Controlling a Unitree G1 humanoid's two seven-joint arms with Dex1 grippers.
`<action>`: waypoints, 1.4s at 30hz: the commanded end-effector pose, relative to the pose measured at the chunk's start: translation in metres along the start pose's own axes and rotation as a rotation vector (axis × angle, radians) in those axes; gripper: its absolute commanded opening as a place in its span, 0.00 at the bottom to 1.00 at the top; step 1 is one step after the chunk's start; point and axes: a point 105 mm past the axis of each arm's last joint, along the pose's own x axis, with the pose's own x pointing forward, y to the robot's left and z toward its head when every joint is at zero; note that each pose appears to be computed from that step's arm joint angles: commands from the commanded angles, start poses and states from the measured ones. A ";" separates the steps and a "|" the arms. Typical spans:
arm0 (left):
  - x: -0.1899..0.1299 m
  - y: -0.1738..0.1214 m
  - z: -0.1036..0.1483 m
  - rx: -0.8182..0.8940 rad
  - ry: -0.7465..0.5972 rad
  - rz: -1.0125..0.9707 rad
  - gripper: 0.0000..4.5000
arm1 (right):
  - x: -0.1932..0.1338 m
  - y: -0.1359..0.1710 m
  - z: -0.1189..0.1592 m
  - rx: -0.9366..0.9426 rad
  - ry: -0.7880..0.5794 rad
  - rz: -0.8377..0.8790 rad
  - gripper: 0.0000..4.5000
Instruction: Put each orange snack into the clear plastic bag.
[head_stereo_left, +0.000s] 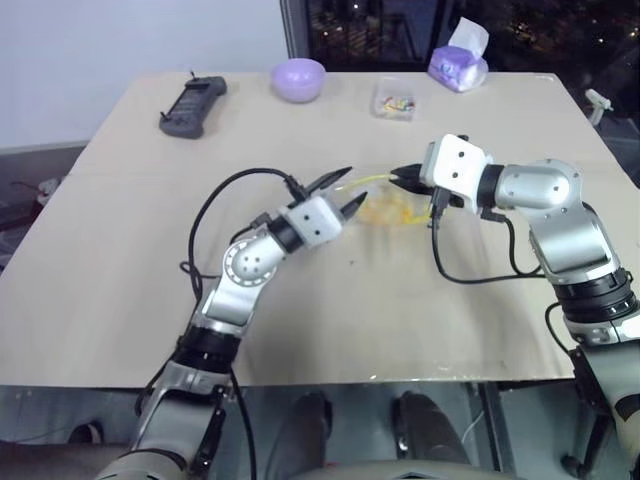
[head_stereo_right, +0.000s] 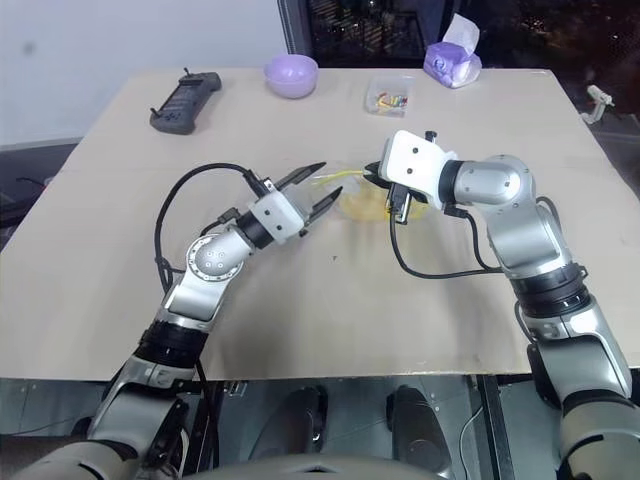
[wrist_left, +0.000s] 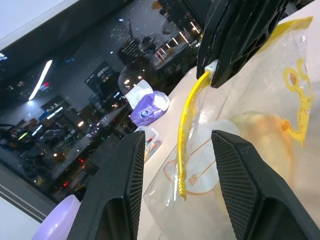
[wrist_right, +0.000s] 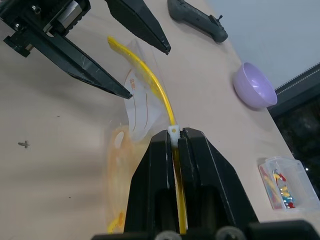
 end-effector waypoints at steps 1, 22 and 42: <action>0.004 0.006 0.007 0.017 -0.026 0.018 0.38 | -0.003 -0.003 0.010 -0.031 -0.026 -0.015 0.00; 0.005 0.001 0.004 0.014 -0.013 0.009 0.00 | -0.004 -0.005 0.011 -0.020 -0.024 -0.036 0.61; 0.003 -0.001 0.001 0.014 -0.004 0.002 0.00 | -0.005 -0.006 0.015 -0.002 -0.045 -0.034 0.23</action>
